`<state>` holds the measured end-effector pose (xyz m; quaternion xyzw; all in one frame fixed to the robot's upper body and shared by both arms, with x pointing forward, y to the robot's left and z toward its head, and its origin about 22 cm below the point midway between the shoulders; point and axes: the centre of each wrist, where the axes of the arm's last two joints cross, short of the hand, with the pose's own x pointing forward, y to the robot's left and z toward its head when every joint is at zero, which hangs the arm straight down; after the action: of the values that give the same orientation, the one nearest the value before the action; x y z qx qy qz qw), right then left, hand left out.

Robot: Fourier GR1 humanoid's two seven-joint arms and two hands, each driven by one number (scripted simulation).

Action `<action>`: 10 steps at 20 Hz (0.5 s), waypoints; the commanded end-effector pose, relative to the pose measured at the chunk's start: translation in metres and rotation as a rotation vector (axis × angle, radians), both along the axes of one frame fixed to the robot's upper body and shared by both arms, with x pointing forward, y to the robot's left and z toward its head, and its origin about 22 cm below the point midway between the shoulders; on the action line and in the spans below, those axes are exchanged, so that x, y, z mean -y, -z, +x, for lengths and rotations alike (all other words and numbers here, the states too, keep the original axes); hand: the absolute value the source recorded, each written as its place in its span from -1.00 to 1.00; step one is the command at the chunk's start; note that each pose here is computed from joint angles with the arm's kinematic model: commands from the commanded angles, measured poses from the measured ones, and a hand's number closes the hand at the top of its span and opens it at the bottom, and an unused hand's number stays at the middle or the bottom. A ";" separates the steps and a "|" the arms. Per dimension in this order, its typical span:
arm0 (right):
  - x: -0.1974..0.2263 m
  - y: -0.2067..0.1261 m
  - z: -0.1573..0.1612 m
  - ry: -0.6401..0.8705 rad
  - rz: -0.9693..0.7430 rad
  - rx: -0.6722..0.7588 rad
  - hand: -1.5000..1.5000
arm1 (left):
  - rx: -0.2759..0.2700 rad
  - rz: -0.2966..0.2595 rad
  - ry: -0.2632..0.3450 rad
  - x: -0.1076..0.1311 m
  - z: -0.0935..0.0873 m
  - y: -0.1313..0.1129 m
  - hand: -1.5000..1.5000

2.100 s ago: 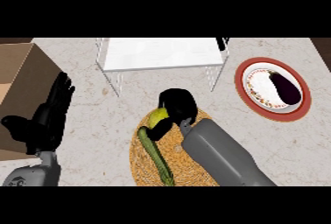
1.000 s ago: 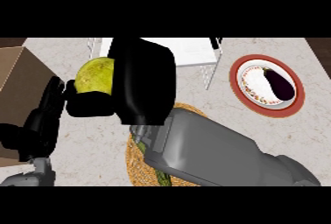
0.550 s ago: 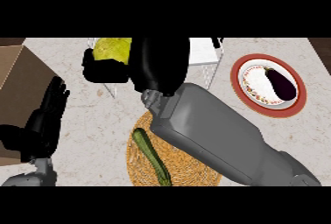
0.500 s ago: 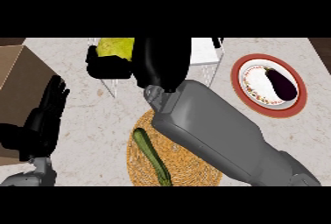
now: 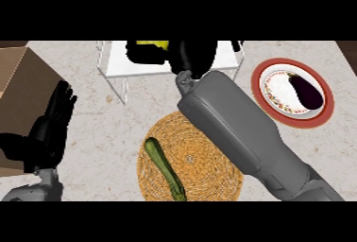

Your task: Pick the pear from the placemat and place it in the tiered shelf

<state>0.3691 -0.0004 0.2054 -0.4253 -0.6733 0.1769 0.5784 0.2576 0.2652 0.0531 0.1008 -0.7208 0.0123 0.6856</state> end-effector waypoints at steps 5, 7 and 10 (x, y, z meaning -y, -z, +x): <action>0.012 0.027 0.038 0.060 0.064 0.007 1.00 | 0.012 0.014 0.008 0.011 0.000 0.003 0.00; 0.011 0.032 0.047 0.074 0.000 -0.038 1.00 | -0.007 0.008 0.028 0.001 -0.003 -0.010 0.00; 0.017 0.036 0.047 0.147 0.187 0.028 1.00 | 0.018 0.028 0.026 0.003 0.007 -0.012 0.00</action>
<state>0.4093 -0.0094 0.1841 -0.4306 -0.6619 0.1346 0.5986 0.2625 0.2612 0.0602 0.0974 -0.7235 0.0035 0.6834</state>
